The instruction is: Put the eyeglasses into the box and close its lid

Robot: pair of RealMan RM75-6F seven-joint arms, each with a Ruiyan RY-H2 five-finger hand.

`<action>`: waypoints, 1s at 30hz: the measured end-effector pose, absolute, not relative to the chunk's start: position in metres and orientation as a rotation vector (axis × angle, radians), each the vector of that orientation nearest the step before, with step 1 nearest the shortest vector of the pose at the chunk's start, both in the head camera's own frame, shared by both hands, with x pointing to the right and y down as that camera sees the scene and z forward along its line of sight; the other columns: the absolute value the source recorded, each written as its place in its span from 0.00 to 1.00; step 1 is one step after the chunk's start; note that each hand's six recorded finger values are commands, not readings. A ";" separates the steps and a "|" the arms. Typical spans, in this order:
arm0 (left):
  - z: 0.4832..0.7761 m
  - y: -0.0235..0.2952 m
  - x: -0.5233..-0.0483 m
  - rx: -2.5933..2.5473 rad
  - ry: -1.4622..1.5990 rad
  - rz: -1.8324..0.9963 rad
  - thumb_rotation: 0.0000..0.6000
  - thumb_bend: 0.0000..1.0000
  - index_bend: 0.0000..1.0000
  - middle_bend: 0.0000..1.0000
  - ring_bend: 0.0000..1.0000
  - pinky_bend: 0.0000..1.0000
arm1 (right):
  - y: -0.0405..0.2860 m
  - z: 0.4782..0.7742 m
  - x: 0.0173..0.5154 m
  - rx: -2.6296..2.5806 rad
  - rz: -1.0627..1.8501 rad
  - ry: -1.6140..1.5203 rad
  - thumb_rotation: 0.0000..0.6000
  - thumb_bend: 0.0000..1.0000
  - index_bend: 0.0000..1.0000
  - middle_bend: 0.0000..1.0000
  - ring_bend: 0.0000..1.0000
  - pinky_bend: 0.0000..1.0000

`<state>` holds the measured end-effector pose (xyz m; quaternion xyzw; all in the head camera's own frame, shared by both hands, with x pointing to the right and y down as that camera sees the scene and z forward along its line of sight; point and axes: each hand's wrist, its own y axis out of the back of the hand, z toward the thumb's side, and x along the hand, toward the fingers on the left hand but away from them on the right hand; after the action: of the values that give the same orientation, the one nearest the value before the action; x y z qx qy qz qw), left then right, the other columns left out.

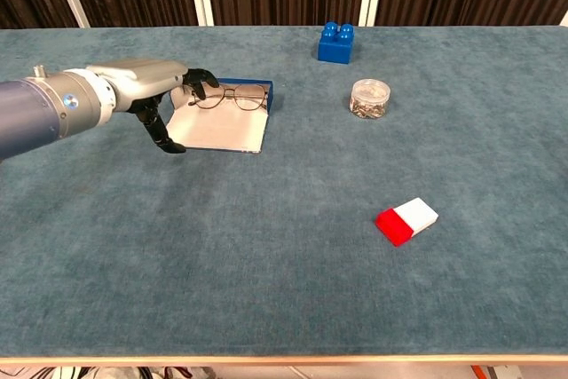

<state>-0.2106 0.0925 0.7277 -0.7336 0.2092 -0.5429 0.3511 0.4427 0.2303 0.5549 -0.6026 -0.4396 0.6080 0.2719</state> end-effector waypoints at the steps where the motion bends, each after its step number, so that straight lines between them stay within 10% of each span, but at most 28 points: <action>1: 0.729 0.093 -0.210 -1.894 0.541 -1.402 1.00 0.22 0.10 0.18 0.05 0.09 | 0.230 0.555 0.443 -1.624 1.639 -1.184 1.00 0.00 0.00 0.00 0.00 0.17; 30: 0.757 0.092 -0.185 -1.836 0.494 -1.414 1.00 0.19 0.20 0.11 0.01 0.01 | 0.229 0.555 0.443 -1.633 1.634 -1.183 1.00 0.00 0.00 0.00 0.00 0.17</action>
<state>-0.1855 0.0921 0.7565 -0.7177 0.1931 -0.5530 0.3766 0.4434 0.2292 0.5554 -0.6059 -0.4388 0.6063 0.2698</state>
